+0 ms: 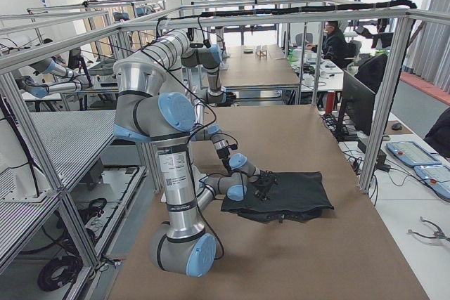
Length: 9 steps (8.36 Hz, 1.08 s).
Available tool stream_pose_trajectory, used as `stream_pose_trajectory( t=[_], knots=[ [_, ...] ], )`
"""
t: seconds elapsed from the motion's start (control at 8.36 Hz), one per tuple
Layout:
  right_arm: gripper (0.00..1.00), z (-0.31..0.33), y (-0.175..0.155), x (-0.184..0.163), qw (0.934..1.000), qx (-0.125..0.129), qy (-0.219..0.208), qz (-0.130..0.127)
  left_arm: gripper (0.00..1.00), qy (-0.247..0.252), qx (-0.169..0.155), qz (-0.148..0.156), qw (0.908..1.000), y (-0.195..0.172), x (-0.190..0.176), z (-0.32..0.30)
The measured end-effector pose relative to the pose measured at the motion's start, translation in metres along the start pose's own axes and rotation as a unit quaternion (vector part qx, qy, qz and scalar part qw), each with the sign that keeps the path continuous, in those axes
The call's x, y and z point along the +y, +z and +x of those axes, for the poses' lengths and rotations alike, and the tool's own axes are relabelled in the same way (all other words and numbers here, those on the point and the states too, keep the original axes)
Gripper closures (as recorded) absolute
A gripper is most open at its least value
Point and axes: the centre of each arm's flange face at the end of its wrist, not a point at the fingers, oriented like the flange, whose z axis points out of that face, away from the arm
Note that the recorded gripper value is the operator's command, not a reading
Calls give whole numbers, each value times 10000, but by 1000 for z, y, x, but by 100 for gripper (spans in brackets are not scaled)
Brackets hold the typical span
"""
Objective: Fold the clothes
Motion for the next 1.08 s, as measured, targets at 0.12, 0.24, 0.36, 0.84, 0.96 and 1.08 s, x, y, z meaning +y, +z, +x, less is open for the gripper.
stream_pose_trajectory(
  t=[0.12,0.24,0.36,0.84,0.96,1.08],
  knots=[
    [7,0,0,0,10000,1,0,0,32,4,-9,7,10000,1,0,-1],
    [7,0,0,0,10000,1,-1,1,53,6,-15,12,10000,2,0,-1],
    [7,0,0,0,10000,1,-1,0,64,9,-16,15,10000,2,-1,-1],
    [7,0,0,0,10000,1,-1,0,63,1,15,19,10000,-2,-4,0],
    [7,0,0,0,10000,1,-1,0,59,6,4,32,10000,-3,-6,-1],
    [7,0,0,0,10000,1,-1,1,57,11,-7,37,10000,-3,-6,-3]
  ],
)
